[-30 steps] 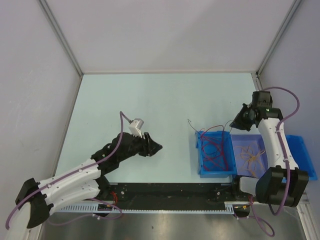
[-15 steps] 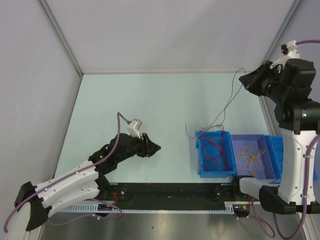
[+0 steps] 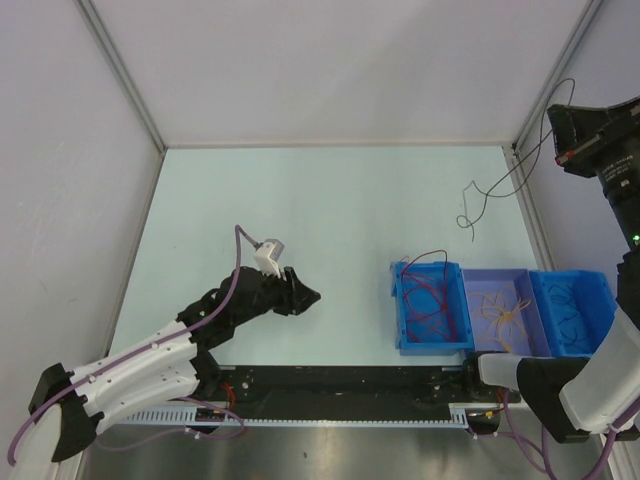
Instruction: Untangle the cables
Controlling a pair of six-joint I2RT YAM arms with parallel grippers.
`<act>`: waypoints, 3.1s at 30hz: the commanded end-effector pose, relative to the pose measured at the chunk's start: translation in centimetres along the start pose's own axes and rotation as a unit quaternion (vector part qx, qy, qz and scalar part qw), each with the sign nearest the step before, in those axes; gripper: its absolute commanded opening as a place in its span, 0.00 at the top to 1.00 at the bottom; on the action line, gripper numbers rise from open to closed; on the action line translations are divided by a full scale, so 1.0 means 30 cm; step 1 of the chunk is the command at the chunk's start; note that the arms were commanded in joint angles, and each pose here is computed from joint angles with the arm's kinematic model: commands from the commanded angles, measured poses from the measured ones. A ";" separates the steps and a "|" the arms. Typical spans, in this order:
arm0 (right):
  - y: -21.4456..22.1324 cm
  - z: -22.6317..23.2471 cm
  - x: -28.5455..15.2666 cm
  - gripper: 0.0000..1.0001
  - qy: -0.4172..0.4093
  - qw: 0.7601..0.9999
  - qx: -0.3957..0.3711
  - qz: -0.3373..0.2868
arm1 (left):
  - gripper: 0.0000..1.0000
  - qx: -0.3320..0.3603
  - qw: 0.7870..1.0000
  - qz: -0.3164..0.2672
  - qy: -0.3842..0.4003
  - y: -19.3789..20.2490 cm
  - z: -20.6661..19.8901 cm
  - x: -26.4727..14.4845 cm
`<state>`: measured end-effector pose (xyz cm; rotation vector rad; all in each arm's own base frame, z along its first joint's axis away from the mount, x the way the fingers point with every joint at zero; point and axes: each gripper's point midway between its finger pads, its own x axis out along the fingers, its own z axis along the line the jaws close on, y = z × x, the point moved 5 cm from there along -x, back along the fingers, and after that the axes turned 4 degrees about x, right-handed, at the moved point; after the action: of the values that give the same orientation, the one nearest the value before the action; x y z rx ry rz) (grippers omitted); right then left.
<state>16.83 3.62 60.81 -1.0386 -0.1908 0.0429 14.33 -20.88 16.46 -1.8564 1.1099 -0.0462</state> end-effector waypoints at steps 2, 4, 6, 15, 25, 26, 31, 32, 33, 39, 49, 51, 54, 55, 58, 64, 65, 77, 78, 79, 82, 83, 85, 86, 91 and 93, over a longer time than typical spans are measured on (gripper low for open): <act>0.010 -0.079 0.000 1.00 0.075 0.997 -0.019 -0.008 | 0.48 0.011 1.000 -0.021 0.010 -0.045 -0.030 -0.010; -0.003 -0.111 -0.020 1.00 0.111 0.993 -0.030 -0.024 | 0.48 0.010 1.000 -0.017 0.007 -0.040 -0.026 -0.009; -0.017 -0.135 -0.043 1.00 0.140 0.989 -0.039 -0.039 | 0.48 0.012 1.000 -0.016 0.008 -0.039 -0.026 -0.010; -0.040 -0.202 -0.123 1.00 0.220 0.971 -0.051 -0.074 | 0.49 0.011 1.000 -0.011 0.009 -0.035 -0.028 -0.003; 0.039 -0.265 -0.187 1.00 0.269 0.961 -0.036 -0.047 | 0.50 0.006 1.000 -0.004 0.014 -0.027 -0.033 -0.001; 0.044 -0.272 -0.199 1.00 0.275 0.959 -0.036 -0.048 | 0.50 0.005 1.000 -0.005 0.014 -0.029 -0.033 -0.001; 0.137 -0.336 -0.217 1.00 0.317 0.948 -0.027 -0.012 | 0.50 0.002 1.000 -0.001 0.016 -0.029 -0.042 0.003; 0.155 -0.354 -0.221 1.00 0.330 0.944 -0.028 -0.008 | 0.50 0.002 1.000 -0.001 0.016 -0.027 -0.042 0.005; 0.168 -0.364 -0.238 1.00 0.337 0.941 -0.025 -0.009 | 0.50 0.001 1.000 0.000 0.017 -0.026 -0.043 0.004; 0.344 -0.483 -0.221 1.00 0.395 0.918 -0.016 0.038 | 0.50 0.004 1.000 0.007 0.015 -0.027 -0.055 0.005; 0.508 -0.584 -0.186 1.00 0.430 0.900 -0.002 0.066 | 0.50 0.006 1.000 0.005 0.011 -0.015 -0.045 0.012; 0.529 -0.598 -0.178 1.00 0.436 0.897 0.003 0.070 | 0.50 0.006 1.000 0.007 0.012 -0.007 -0.042 0.017; 0.546 -0.629 -0.179 1.00 0.457 0.887 0.004 0.065 | 0.50 0.008 1.000 0.007 0.015 -0.002 -0.039 0.025; 0.561 -0.647 -0.177 1.00 0.468 0.881 0.002 0.066 | 0.50 0.010 1.000 0.008 0.016 0.005 -0.036 0.030; 0.586 -0.696 -0.182 1.00 0.499 0.864 0.001 0.066 | 0.50 0.013 1.000 0.015 0.016 0.022 -0.027 0.039; 0.651 -0.788 -0.191 1.00 0.549 0.833 0.003 0.074 | 0.50 0.015 0.999 0.015 0.043 0.033 -0.041 0.068; 0.678 -0.814 -0.196 1.00 0.560 0.824 -0.002 0.084 | 0.50 0.014 0.999 0.018 0.045 0.039 -0.040 0.072; 0.805 -0.973 -0.230 1.00 0.617 0.777 0.050 0.112 | 0.50 0.018 0.998 0.025 0.063 0.063 -0.040 0.069; 0.811 -0.981 -0.227 1.00 0.619 0.775 0.055 0.112 | 0.50 0.017 0.997 0.026 0.064 0.064 -0.040 0.067; 0.825 -0.987 -0.225 1.00 0.620 0.773 0.058 0.121 | 0.50 0.017 0.997 0.026 0.064 0.066 -0.039 0.065; 0.843 -0.997 -0.216 1.00 0.621 0.770 0.067 0.130 | 0.50 0.018 0.997 0.026 0.064 0.065 -0.038 0.062; 0.847 -0.998 -0.215 1.00 0.622 0.768 0.071 0.132 | 0.50 0.018 0.997 0.024 0.067 0.062 -0.043 0.059; 0.862 -0.999 -0.206 1.00 0.618 0.770 0.086 0.135 | 0.50 0.017 0.997 0.024 0.065 0.058 -0.043 0.057; 0.879 -1.005 -0.205 1.00 0.616 0.769 0.091 0.141 | 0.50 0.017 0.997 0.023 0.067 0.057 -0.045 0.053; 0.958 -1.033 -0.158 1.00 0.597 0.774 0.120 0.173 | 0.50 0.015 0.998 0.020 0.061 0.050 -0.044 0.052; 0.990 -1.040 -0.141 1.00 0.586 0.778 0.136 0.181 | 0.50 0.013 0.998 0.020 0.060 0.048 -0.045 0.055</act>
<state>17.94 -8.93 20.38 -0.7096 1.2040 -0.2626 13.56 -22.88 14.56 -1.8205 1.2345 -0.1028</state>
